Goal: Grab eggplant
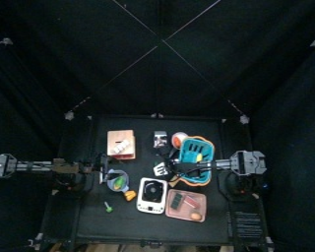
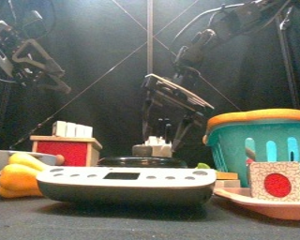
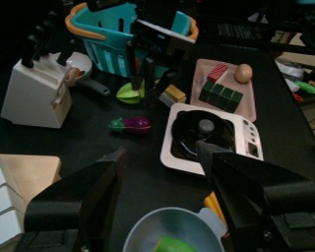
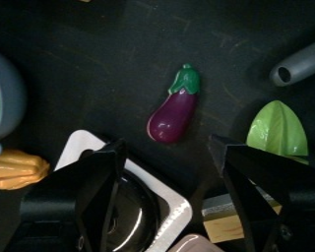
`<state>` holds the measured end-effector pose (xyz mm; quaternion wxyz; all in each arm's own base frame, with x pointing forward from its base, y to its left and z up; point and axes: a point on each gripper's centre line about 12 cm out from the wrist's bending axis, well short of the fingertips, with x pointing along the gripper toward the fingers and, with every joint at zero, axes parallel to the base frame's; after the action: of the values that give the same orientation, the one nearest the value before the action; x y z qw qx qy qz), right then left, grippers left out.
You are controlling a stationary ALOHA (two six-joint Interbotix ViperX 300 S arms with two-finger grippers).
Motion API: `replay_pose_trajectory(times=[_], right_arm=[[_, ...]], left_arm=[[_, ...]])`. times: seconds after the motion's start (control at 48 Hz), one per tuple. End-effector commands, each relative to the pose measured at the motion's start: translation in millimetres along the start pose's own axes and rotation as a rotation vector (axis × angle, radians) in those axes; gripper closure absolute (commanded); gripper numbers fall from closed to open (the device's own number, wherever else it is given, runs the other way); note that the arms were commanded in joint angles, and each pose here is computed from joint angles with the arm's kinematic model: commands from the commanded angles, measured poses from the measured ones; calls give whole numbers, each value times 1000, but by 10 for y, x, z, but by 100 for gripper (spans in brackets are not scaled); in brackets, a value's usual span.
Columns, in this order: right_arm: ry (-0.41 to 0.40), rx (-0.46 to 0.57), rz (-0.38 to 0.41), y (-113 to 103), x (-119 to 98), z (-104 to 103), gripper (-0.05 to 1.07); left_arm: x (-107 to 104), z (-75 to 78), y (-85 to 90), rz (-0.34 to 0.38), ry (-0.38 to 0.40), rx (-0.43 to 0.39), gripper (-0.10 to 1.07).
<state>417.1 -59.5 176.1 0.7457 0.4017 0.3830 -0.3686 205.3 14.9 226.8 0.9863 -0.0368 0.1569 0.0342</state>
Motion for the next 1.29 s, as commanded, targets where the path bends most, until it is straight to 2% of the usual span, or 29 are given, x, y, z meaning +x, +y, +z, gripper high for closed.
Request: replay_pose_trajectory(times=[0.0,0.479,0.812,1.083,1.271], right_arm=[[-19,8,14,91,-82,97,4],[6,0,-53,179,318,95,4],[22,-6,-126,117,489,86,4],[37,-5,-147,102,624,49,5],[39,-9,-148,120,658,35,6]], left_arm=[[4,62,-15,-8,-18,0,5],[3,11,-17,-10,-6,-23,5],[2,-8,-13,-8,-2,-25,5],[2,9,-21,-15,-12,-9,5],[-3,37,-50,-39,-44,30,5]])
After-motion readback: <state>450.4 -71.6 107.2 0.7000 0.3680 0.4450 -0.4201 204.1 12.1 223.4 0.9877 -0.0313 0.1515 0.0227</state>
